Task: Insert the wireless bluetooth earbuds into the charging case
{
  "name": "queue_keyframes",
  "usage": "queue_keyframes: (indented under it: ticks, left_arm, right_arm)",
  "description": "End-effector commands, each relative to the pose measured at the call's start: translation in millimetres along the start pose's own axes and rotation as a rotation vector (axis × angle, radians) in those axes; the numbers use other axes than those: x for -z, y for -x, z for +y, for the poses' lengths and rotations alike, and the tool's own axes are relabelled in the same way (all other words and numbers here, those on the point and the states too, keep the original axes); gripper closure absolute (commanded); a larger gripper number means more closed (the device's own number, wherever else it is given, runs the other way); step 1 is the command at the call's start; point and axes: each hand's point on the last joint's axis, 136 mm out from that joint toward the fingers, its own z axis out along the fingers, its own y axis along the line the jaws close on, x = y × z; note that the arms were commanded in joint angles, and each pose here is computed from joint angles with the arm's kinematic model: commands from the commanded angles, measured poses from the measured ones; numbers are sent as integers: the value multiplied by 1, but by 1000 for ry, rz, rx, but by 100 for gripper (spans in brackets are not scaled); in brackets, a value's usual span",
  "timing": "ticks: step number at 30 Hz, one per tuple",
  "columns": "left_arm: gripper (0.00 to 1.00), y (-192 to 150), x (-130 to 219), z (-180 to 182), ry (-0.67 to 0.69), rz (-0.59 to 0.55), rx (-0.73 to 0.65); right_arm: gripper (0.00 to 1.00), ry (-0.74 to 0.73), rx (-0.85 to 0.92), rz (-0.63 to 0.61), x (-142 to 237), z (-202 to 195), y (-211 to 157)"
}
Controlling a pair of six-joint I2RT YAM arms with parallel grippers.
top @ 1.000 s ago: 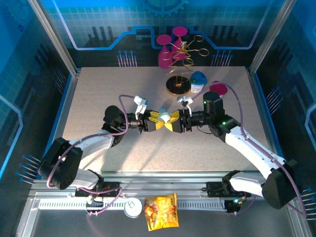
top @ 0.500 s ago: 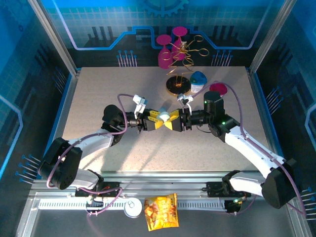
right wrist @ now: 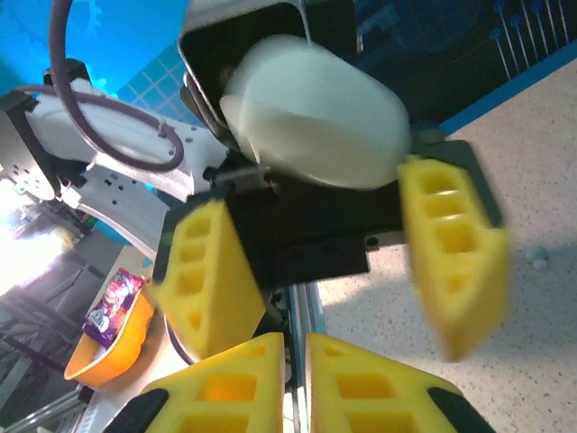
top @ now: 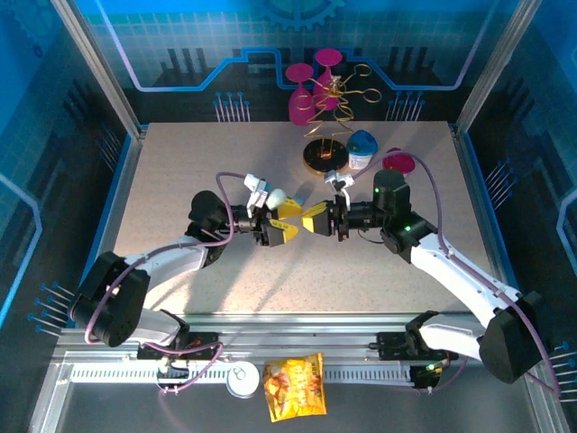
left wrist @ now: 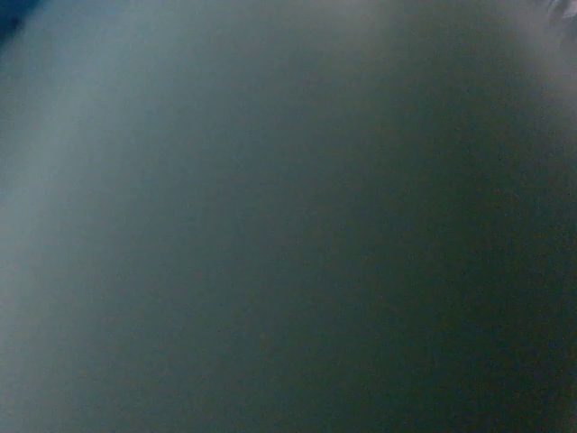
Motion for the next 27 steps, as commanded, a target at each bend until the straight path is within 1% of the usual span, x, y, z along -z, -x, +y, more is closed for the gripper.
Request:
queue_keyframes:
  ticks: [1, 2, 3, 4, 6, 8, 9, 11, 15, 19, 21, 24, 27]
  left_arm:
    - [11, 5, 5, 6, 119, -37, -129]
    - [7, 6, 8, 9, 162, -47, -166]
    - [5, 6, 10, 10, 197, -48, -200]
    - [4, 5, 11, 12, 220, -42, -221]
    - [5, 2, 13, 18, 266, -15, -238]
    - [8, -1, 15, 25, 302, -16, -217]
    - [11, -3, 15, 29, 312, -12, -213]
    - [10, -7, 18, 37, 354, -20, -202]
    - [5, -10, 27, 51, 450, -31, -217]
    - [1, -15, 36, 60, 524, -26, -255]
    - [1, -14, 43, 65, 577, -37, -262]
    - [1, -12, 58, 72, 666, -80, -263]
    - [1, -18, 73, 82, 730, -101, -222]
  right_arm:
    - [90, -71, -35, -87, 3, -4, 17]
    - [90, -99, -75, -103, 4, -10, 18]
    - [91, -120, -117, -115, 4, -15, 18]
    - [91, -118, -121, -135, 5, -14, 23]
    - [89, -107, -150, -140, 4, -14, 21]
    - [85, -121, -184, -134, 4, -19, 16]
    - [82, -144, -187, -139, 5, -22, 14]
    - [79, -195, -191, -154, 9, -31, 8]
    - [58, -317, -207, -186, 23, -49, 0]
    - [42, -431, -209, -193, 40, -64, -6]
    - [31, -534, -203, -180, 51, -77, -14]
    - [21, -670, -203, -117, 62, -97, -32]
    - [18, -749, -197, -41, 64, -115, -49]
